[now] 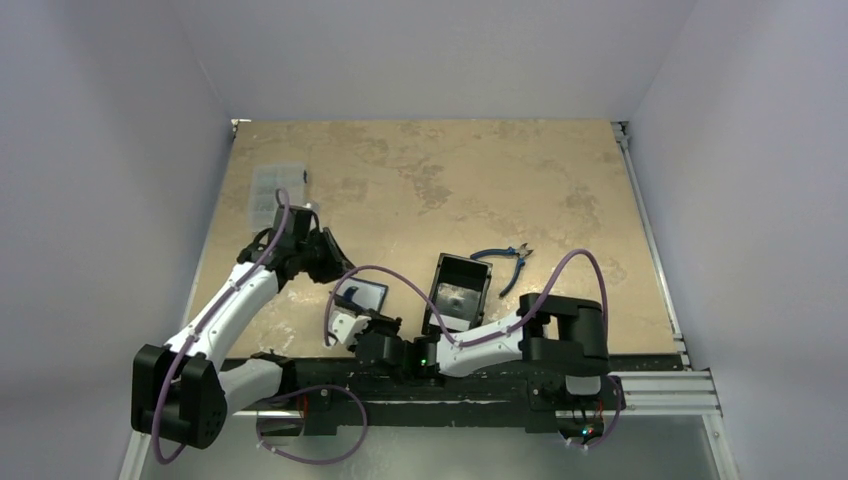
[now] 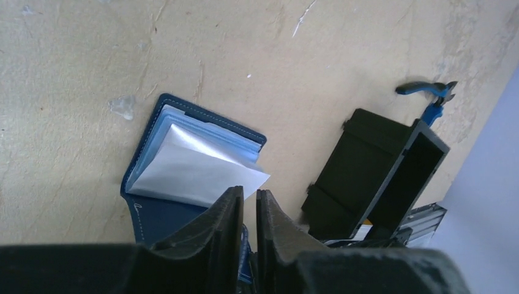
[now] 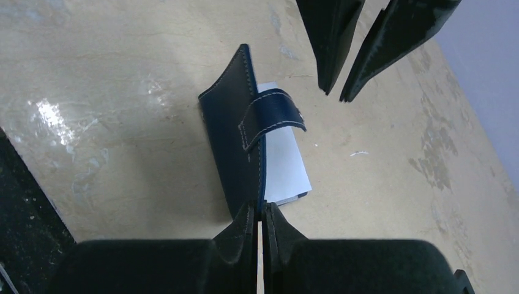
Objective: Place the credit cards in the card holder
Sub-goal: Open the card holder at the center of the board.
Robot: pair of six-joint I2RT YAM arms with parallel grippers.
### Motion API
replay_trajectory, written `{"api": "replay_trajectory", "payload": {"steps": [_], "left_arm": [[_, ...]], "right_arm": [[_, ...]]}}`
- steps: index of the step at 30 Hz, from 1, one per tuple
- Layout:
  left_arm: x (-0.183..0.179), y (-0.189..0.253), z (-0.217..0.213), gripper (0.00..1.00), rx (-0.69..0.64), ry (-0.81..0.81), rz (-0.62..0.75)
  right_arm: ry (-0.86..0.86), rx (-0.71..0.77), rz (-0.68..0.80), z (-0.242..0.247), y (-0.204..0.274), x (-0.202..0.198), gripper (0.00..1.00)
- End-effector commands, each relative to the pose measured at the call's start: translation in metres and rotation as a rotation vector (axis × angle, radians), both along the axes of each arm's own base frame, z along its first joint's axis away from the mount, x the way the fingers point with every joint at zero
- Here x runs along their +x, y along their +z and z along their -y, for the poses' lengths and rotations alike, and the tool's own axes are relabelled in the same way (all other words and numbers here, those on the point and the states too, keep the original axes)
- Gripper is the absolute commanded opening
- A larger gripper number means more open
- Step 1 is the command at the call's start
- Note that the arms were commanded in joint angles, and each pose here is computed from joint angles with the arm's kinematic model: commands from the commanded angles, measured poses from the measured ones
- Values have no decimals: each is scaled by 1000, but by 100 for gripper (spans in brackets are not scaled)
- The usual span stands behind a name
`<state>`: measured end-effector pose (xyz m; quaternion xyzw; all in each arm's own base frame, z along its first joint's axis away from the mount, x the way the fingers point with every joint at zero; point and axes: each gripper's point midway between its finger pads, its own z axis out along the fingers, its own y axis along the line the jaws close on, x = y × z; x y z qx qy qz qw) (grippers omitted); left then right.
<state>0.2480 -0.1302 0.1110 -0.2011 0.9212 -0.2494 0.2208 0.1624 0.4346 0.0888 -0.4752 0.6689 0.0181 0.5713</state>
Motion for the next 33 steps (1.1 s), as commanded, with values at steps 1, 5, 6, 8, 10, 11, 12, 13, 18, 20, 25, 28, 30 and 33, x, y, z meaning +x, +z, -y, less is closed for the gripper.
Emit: {"api": "replay_trajectory", "payload": {"steps": [1, 5, 6, 8, 10, 11, 12, 13, 18, 20, 25, 28, 30, 33], "left_arm": [[-12, -22, 6, 15, -17, -73, -28], [-33, -43, 4, 10, -21, -39, -73], [-38, -47, 6, 9, -32, -31, -76], [-50, -56, 10, 6, -56, -15, -91], [-58, -62, 12, 3, -73, 19, -99], [-60, -65, 11, 2, -72, 46, -100], [-62, -67, 8, 1, -69, 70, -98], [-64, -70, 5, 1, -66, 90, -98], [-68, -80, -6, 1, -34, 152, -85], [-69, -85, -8, 0, -25, 160, -91], [-72, -94, -6, 0, -22, 127, -86], [-72, -91, -5, 0, -34, 128, -62], [-72, -86, -6, 0, -43, 142, -44], [-72, -83, -6, 0, -51, 149, -25]], "right_arm": [[-6, 23, 52, -10, 12, -1, 12], [-10, 14, 38, -13, 9, -4, 13], [-7, 16, 26, -13, 7, -5, 15], [3, 22, -9, -13, 5, -9, 23], [51, 57, -83, -18, 4, -20, 35], [66, 86, -117, -19, 7, -25, 41], [89, 119, -154, -19, 13, -30, 49], [115, 137, -200, -19, 15, -34, 55], [181, 289, -460, -9, 36, -49, 67], [206, 362, -555, 0, 48, -48, 68], [216, 513, -661, 23, 84, -24, 76], [223, 554, -755, 24, 94, -7, 76], [293, 538, -848, 17, 93, -8, 74], [425, 462, -939, 2, 79, -22, 73]]}}
